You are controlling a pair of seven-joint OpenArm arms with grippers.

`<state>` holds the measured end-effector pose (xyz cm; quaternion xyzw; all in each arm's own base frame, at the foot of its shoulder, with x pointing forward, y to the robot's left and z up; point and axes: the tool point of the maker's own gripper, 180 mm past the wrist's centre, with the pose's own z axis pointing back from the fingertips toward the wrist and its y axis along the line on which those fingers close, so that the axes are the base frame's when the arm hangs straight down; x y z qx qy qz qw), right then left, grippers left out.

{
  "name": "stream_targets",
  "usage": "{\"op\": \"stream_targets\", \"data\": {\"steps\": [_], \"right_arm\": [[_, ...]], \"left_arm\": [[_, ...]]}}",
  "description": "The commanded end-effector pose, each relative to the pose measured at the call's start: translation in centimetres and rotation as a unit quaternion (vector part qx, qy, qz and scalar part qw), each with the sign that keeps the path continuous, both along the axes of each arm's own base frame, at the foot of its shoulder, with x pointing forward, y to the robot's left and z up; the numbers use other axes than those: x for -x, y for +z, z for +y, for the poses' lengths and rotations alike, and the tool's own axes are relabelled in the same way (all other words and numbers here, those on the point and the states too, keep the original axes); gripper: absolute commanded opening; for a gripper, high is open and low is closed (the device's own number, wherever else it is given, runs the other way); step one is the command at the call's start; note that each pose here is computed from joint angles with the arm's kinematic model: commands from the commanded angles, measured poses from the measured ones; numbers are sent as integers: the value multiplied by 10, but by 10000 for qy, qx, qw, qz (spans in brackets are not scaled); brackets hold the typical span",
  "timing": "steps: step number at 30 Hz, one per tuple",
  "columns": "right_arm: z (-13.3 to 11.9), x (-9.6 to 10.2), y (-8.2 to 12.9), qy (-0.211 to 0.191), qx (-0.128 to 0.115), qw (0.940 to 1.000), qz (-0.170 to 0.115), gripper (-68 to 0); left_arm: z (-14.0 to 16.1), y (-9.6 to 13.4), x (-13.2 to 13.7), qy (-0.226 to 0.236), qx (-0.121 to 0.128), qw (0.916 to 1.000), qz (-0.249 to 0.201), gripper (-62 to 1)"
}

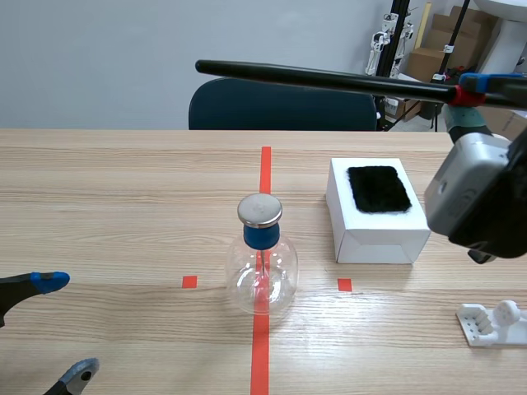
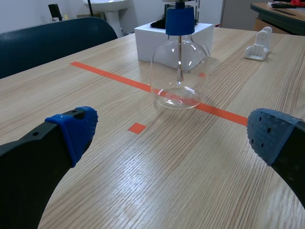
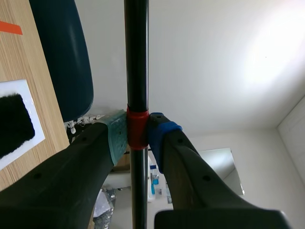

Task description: Do the electroscope experiment. rub the rod on the fur

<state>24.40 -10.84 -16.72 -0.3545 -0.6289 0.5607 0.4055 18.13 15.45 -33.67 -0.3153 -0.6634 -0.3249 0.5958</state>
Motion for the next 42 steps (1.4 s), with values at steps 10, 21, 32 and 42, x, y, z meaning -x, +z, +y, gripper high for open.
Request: {"op": "stream_targets", "data": {"steps": [10,21,32,42], "right_arm": [[-5,-3,11,-150,-32,9997,-181,-676],[-27,-21,26,-790,115,9955,-511,-676],[-63,-45,32,-1579,765,9829,-562,-673],[-93,-79,18,-1872,1083,9747,-563,-635]], "left_arm": [[3,15,-3,7,182,9995,-264,14],[3,15,-3,7,182,9995,-264,14],[3,15,-3,7,182,9995,-264,14],[3,15,-3,7,182,9995,-264,14]]}}
